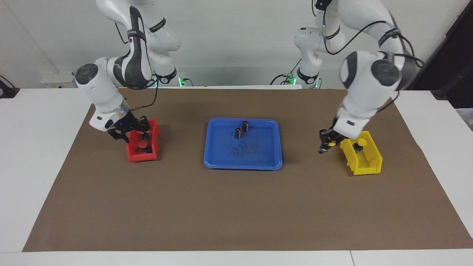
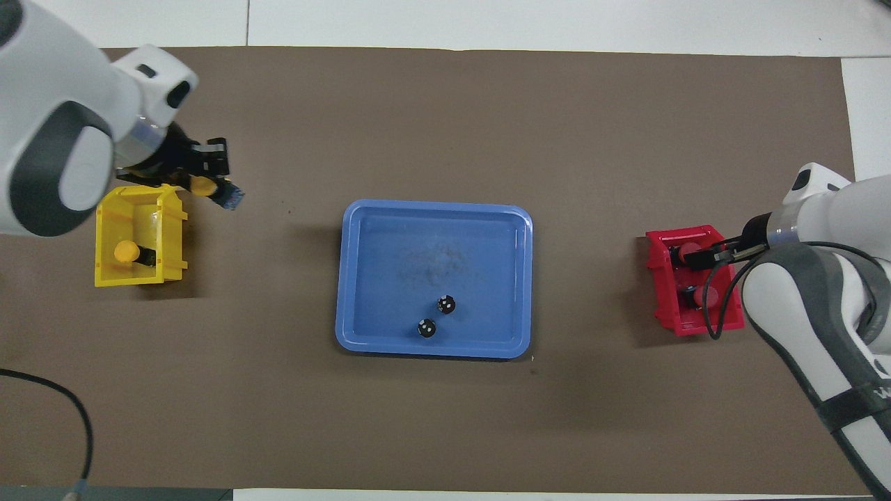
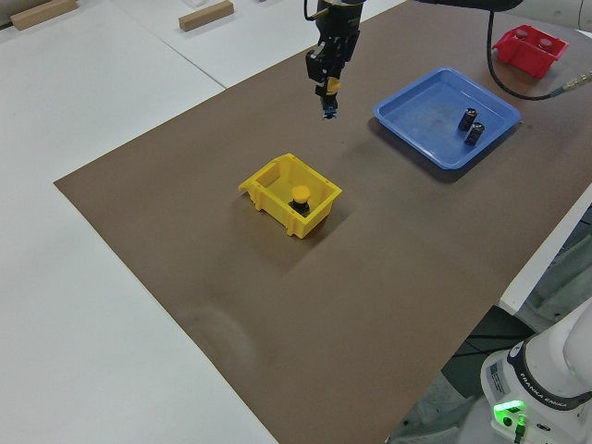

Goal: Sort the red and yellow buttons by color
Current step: 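Lower the yellow button into the yellow bin with the left gripper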

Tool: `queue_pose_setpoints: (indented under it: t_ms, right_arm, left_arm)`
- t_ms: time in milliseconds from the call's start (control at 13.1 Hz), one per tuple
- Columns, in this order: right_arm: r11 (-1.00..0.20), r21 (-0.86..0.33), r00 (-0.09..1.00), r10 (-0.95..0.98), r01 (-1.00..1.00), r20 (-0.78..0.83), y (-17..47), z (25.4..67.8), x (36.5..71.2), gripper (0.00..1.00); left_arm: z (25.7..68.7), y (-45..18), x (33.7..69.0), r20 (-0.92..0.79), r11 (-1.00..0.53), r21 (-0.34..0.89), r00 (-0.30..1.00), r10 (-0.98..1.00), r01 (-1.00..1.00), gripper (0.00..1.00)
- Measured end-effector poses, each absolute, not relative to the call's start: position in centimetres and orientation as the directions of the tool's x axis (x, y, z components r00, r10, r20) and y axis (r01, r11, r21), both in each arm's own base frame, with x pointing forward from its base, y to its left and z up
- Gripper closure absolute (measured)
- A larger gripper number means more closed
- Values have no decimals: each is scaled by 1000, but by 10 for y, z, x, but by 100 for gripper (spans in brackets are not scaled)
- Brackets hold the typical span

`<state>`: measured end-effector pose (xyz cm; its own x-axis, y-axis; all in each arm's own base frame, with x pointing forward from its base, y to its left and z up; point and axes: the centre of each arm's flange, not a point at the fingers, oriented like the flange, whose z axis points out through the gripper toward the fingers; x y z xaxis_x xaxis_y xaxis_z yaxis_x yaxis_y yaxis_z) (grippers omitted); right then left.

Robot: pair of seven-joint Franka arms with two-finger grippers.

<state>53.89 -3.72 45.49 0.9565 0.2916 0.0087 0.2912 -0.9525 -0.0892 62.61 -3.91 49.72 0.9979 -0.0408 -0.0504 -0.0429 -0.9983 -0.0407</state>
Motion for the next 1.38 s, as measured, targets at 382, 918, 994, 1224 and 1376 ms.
queue_pose_setpoints:
  t_ms: [382, 918, 994, 1224, 1376]
  right_arm:
    - [-980, -51, 978, 195, 191, -80, -37, 588, 517, 0]
    - [-990, -10, 989, 143, 143, -47, -45, 636, 522, 0]
    - [-990, -1, 989, 143, 143, -41, -46, 639, 525, 0]
    - [-993, 6, 993, 114, 114, -43, -47, 639, 529, 0]
    - [-997, 7, 996, 76, 76, -44, -46, 638, 529, 0]
  left_arm:
    - [473, 12, 627, -23, -992, -48, 993, -113, -114, 59]
    - [406, 30, 609, 43, -990, -54, 990, -135, -133, 59]
    - [399, 29, 608, 56, -989, -56, 989, -137, -134, 59]
    - [379, 29, 606, 65, -989, -58, 988, -139, -135, 59]
    - [372, 32, 606, 59, -989, -58, 989, -137, -133, 59]
